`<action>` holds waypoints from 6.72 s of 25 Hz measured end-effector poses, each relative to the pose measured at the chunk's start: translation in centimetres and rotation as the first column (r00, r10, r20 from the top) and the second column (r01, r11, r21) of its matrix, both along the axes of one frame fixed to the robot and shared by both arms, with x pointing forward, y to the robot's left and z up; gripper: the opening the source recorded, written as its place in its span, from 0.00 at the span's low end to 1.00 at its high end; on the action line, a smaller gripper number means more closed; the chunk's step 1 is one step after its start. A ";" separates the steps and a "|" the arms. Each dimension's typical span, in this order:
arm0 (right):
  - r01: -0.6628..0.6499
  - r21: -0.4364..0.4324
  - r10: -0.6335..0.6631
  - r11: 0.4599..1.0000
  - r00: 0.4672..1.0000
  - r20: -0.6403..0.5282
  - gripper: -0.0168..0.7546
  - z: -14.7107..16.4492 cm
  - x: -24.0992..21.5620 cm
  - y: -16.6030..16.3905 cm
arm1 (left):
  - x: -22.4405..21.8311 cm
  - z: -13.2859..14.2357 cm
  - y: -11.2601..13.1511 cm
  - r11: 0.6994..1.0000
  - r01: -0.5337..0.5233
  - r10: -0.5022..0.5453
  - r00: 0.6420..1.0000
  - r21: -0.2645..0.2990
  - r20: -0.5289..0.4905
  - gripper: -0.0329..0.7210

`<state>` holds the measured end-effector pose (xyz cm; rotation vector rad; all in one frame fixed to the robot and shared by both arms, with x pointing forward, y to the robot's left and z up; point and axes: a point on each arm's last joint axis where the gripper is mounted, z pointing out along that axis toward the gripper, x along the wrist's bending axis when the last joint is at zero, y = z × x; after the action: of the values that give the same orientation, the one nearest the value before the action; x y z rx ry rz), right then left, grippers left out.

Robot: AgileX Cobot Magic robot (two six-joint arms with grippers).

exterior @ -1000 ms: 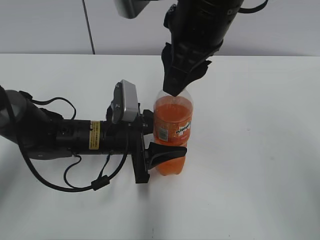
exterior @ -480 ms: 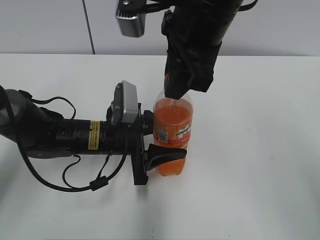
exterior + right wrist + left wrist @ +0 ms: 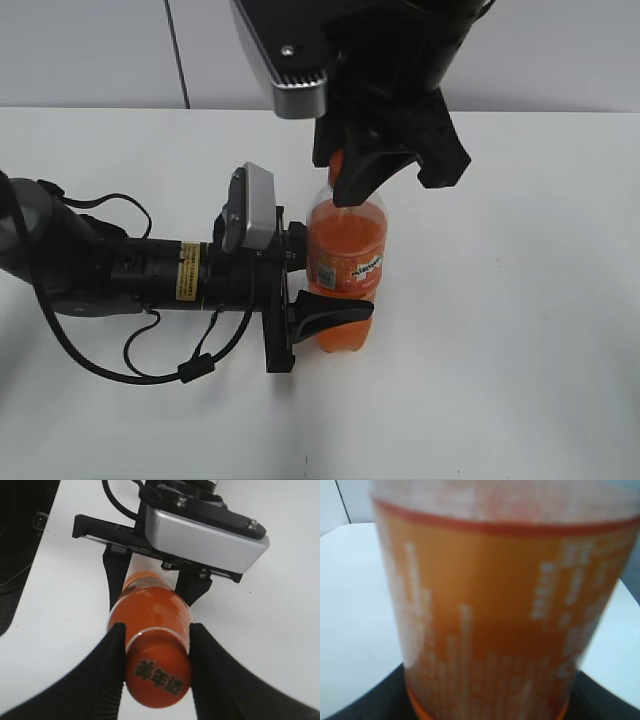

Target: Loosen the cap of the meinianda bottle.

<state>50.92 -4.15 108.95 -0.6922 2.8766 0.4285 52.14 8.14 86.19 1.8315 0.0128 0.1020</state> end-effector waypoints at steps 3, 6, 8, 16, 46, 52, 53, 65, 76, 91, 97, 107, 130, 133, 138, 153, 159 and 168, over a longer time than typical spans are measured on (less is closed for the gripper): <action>-0.075 -0.004 0.075 0.997 0.997 0.018 0.39 0.0 -0.1 0.0 | 0.0 0.0 0.0 1.000 0.001 -0.001 1.000 0.000 0.000 0.58; -0.127 -0.010 0.127 0.992 0.991 0.032 0.39 0.0 -0.1 0.0 | 0.0 0.0 0.0 1.000 0.001 -0.001 1.000 0.000 0.001 0.58; -0.143 -0.012 0.144 0.990 0.989 0.037 0.39 0.0 -0.1 0.0 | 0.0 0.0 0.0 1.000 0.001 -0.001 1.000 0.000 0.001 0.58; -0.104 -0.011 0.104 0.995 0.994 0.026 0.39 0.0 -0.1 0.0 | 0.0 0.0 0.0 1.000 0.003 -0.003 1.000 -0.001 0.001 0.58; 0.233 0.102 -0.227 0.967 0.972 -0.066 0.58 1.8 0.2 0.8 | -0.1 0.0 0.0 1.000 0.013 -0.013 1.000 -0.001 -0.011 0.58; 0.519 0.180 -0.475 0.836 0.847 -0.238 0.58 4.1 0.0 1.3 | -0.2 0.0 0.0 1.000 0.019 -0.019 1.000 0.000 -0.010 0.58; 0.573 0.180 -0.519 0.799 0.810 -0.272 0.58 4.4 -0.1 1.4 | -0.2 0.0 0.0 1.000 0.020 -0.020 1.000 0.000 -0.010 0.58; 0.995 -0.083 -0.834 -0.051 -0.088 -0.545 0.58 6.9 -0.6 -0.6 | -0.2 0.0 0.0 1.000 0.022 -0.022 1.000 0.004 -0.009 0.58; 0.954 -0.157 -0.825 -0.255 -0.299 -0.480 0.58 5.0 -2.1 -1.5 | -0.2 -0.1 0.0 1.000 0.020 -0.020 1.000 0.007 -0.010 0.58; 0.932 -0.196 -0.847 -0.304 -0.359 -0.393 0.58 1.8 -1.7 -0.9 | -0.2 -0.1 0.0 1.000 0.018 -0.018 1.000 0.007 -0.011 0.58; 0.930 -0.201 -0.855 -0.309 -0.364 -0.370 0.58 1.0 -1.3 -0.6 | -0.2 -0.1 0.0 1.000 0.018 -0.018 1.000 0.008 -0.011 0.58; 0.933 -0.214 -0.860 -0.289 -0.351 -0.370 0.58 0.8 -1.3 -0.4 | -0.2 -0.1 0.0 1.000 0.018 -0.018 1.000 0.008 -0.011 0.58; 0.933 -0.085 -0.898 0.350 0.309 -0.313 0.37 0.8 -1.8 0.0 | -0.3 -0.1 0.0 1.000 0.027 -0.027 1.000 0.007 -0.010 0.58; 0.850 -0.050 -0.821 0.525 0.490 -0.291 0.37 0.9 -1.9 0.2 | -0.4 -0.1 0.0 0.999 0.036 -0.036 0.999 0.006 -0.004 0.58; 0.718 -0.010 -0.698 0.696 0.673 -0.245 0.37 0.9 -2.0 0.3 | -0.5 -0.1 0.0 0.999 0.044 -0.044 0.999 0.008 0.001 0.58; 0.358 0.012 -0.357 0.934 0.933 -0.051 0.37 0.8 -1.7 0.0 | -0.4 -0.1 -0.1 0.999 0.034 -0.034 0.999 0.011 -0.005 0.58; 0.219 0.007 -0.219 0.976 0.976 -0.007 0.37 0.8 -1.8 0.0 | -0.4 -0.1 -0.1 0.999 0.035 -0.035 0.999 0.012 -0.005 0.58; 0.041 -0.002 -0.041 0.999 0.998 0.039 0.37 0.9 -1.9 0.1 | -0.5 -0.1 -0.1 0.999 0.039 -0.039 0.999 0.012 -0.003 0.58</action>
<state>49.06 -4.01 109.80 -0.6337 2.8499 0.4018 51.68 8.06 86.06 1.8428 -0.0216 0.0728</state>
